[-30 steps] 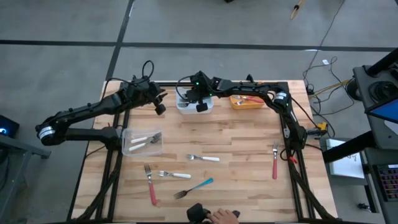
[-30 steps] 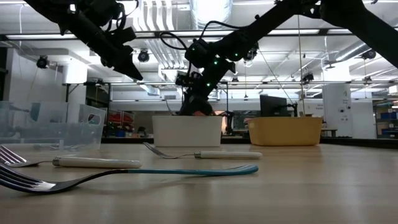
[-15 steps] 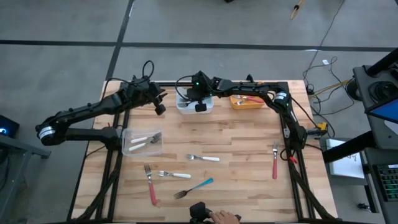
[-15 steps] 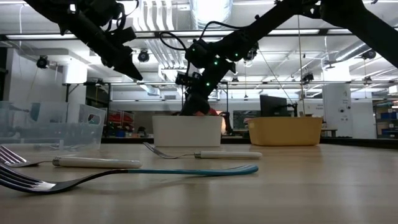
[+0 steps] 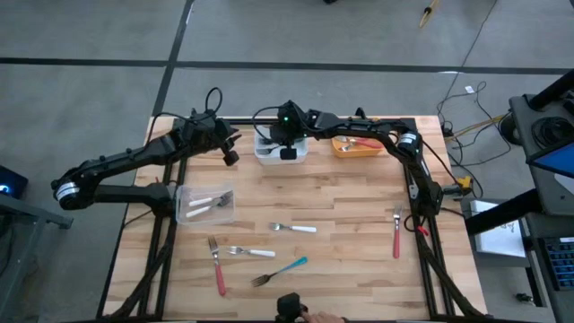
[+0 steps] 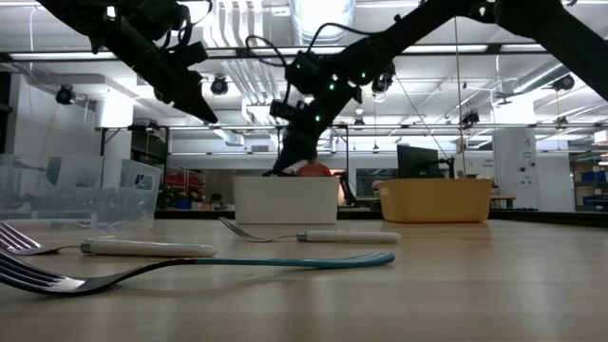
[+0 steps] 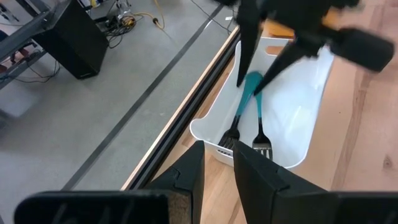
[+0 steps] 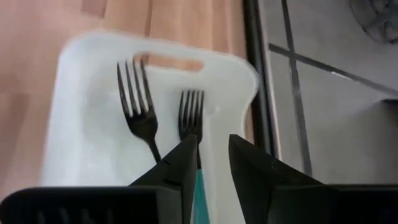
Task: Sort silverware by color (type)
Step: Put the top white fork into the transparent bin
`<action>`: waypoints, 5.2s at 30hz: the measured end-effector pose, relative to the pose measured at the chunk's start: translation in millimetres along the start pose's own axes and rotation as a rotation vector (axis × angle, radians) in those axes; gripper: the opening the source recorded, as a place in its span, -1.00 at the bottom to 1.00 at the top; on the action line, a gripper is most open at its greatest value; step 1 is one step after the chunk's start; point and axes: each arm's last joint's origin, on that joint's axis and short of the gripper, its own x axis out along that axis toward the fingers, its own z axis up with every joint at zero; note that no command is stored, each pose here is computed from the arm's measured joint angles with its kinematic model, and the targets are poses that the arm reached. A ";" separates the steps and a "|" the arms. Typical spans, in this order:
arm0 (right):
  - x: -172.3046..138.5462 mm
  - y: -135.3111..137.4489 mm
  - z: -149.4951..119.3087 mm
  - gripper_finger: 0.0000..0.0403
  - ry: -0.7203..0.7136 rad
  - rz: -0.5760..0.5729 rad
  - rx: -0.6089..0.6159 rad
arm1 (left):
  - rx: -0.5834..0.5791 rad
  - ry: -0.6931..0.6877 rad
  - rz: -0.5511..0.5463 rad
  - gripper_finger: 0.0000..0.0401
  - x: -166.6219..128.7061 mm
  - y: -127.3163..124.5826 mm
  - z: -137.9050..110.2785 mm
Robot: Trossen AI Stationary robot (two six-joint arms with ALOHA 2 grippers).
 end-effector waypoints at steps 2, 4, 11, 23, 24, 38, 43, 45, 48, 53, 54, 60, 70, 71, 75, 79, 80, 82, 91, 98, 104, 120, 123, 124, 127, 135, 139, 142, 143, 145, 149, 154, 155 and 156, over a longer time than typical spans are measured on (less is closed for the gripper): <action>-8.9 -1.1 4.5 -0.60 -0.006 -0.001 0.043 | -0.004 0.003 -0.001 -0.67 0.0 -0.1 -0.2; -18.5 -2.3 8.5 -0.63 -0.008 0.001 0.108 | -0.004 0.002 -0.001 -0.67 0.0 -0.1 -0.2; -57.2 7.5 26.8 -0.70 0.004 0.048 0.340 | -0.004 -0.005 -0.028 -0.67 0.2 -1.0 -0.4; -79.9 88.8 57.0 -0.70 0.108 0.372 0.455 | -0.014 -0.046 -0.230 -0.67 0.1 -9.5 -2.9; -81.8 97.8 57.7 -0.70 0.139 0.391 0.448 | -0.032 -0.052 -0.264 -0.67 -0.4 -11.5 -2.4; -107.9 213.3 57.7 -0.74 0.365 0.579 0.163 | -0.062 -0.150 -0.573 -0.67 -24.3 -77.8 14.9; -99.0 241.8 44.7 -0.79 0.345 0.532 0.112 | -0.040 -0.217 -0.584 -0.67 -40.1 -103.2 20.7; -93.8 249.9 41.1 -0.82 0.302 0.536 0.101 | -0.047 -0.234 -0.586 -0.67 -45.9 -110.8 21.9; -87.0 256.4 34.5 -0.86 0.261 0.552 0.099 | -0.064 -0.261 -0.580 -0.67 -52.8 -118.9 23.7; -78.6 261.1 25.2 -0.89 0.215 0.563 0.093 | -0.127 -0.295 -0.602 -0.67 -60.3 -126.1 27.2; -77.4 262.1 23.7 -0.89 0.207 0.564 0.085 | -0.140 -0.298 -0.610 -0.67 -61.6 -127.3 27.6; -72.9 264.3 17.7 -0.77 0.208 0.503 0.137 | -0.181 -0.323 -0.654 -0.67 -66.0 -138.4 30.1; -65.9 272.5 -3.2 -0.25 0.254 0.439 0.232 | -0.183 -0.354 -0.713 -0.67 -62.2 -161.8 31.7; -65.2 273.1 -4.4 -0.21 0.248 0.441 0.236 | -0.181 -0.350 -0.712 -0.67 -61.1 -162.8 31.3; -60.9 275.7 -9.2 -0.14 0.193 0.441 0.229 | -0.170 -0.332 -0.708 -0.67 -57.2 -166.3 29.4; -50.0 281.4 -15.4 -0.21 0.098 0.436 0.240 | -0.156 -0.330 -0.705 -0.67 -55.8 -167.5 28.7; -46.1 283.5 -18.4 -0.24 0.087 0.432 0.238 | -0.151 -0.331 -0.704 -0.67 -55.7 -167.6 28.6; -39.3 287.0 -21.7 -0.31 0.060 0.429 0.235 | -0.144 -0.336 -0.703 -0.67 -56.2 -167.1 28.8; -22.9 296.3 -37.0 -0.88 0.024 0.410 0.223 | -0.114 -0.361 -0.696 -0.67 -58.3 -164.8 30.1; -40.3 285.9 -21.6 -0.96 -0.110 0.398 0.152 | -0.096 -0.372 -0.610 -0.67 -56.8 -162.9 30.1; -72.1 263.2 -5.5 -0.96 -0.231 0.302 0.105 | -0.096 -0.368 -0.551 -0.67 -57.1 -160.1 29.6; -118.1 234.0 -36.6 -0.96 -0.508 0.221 0.209 | -0.035 -0.268 -0.497 -0.67 -56.2 -155.6 19.1; -110.8 239.9 -47.9 -0.96 -0.460 0.252 0.226 | -0.029 -0.190 -0.560 -0.67 -48.3 -164.6 12.0; -108.3 241.8 -51.7 -0.96 -0.442 0.262 0.233 | -0.030 -0.162 -0.575 -0.67 -45.2 -168.6 9.2; -101.6 246.3 -58.3 -0.96 -0.404 0.281 0.267 | -0.028 -0.079 -0.587 -0.67 -33.0 -181.7 -0.3; -91.8 254.7 -64.2 -0.95 -0.350 0.390 0.378 | 0.039 0.107 -0.565 -0.67 2.0 -215.1 -29.1; -92.4 256.6 -64.5 -0.91 -0.337 0.449 0.418 | 0.073 0.166 -0.581 -0.67 11.9 -227.3 -34.9; -93.0 258.3 -64.0 -0.81 -0.336 0.457 0.430 | 0.090 0.201 -0.598 -0.67 16.1 -233.5 -36.8; -92.7 259.5 -64.2 -0.77 -0.334 0.457 0.429 | 0.092 0.206 -0.600 -0.67 17.1 -234.8 -37.0; -91.6 261.9 -65.1 -0.68 -0.327 0.455 0.428 | 0.102 0.221 -0.598 -0.67 19.1 -237.4 -40.0; -84.9 266.4 -68.1 -0.50 -0.297 0.419 0.429 | 0.123 0.284 -0.582 -0.67 21.9 -240.9 -44.8; -70.0 272.2 -67.4 -0.30 -0.275 0.412 0.405 | 0.142 0.326 -0.569 -0.67 24.8 -243.7 -47.0; -67.2 273.4 -67.0 -0.28 -0.271 0.412 0.399 | 0.144 0.330 -0.568 -0.67 25.3 -244.3 -47.0; -64.0 274.7 -67.2 -0.25 -0.263 0.411 0.390 | 0.146 0.334 -0.567 -0.67 25.9 -244.6 -47.8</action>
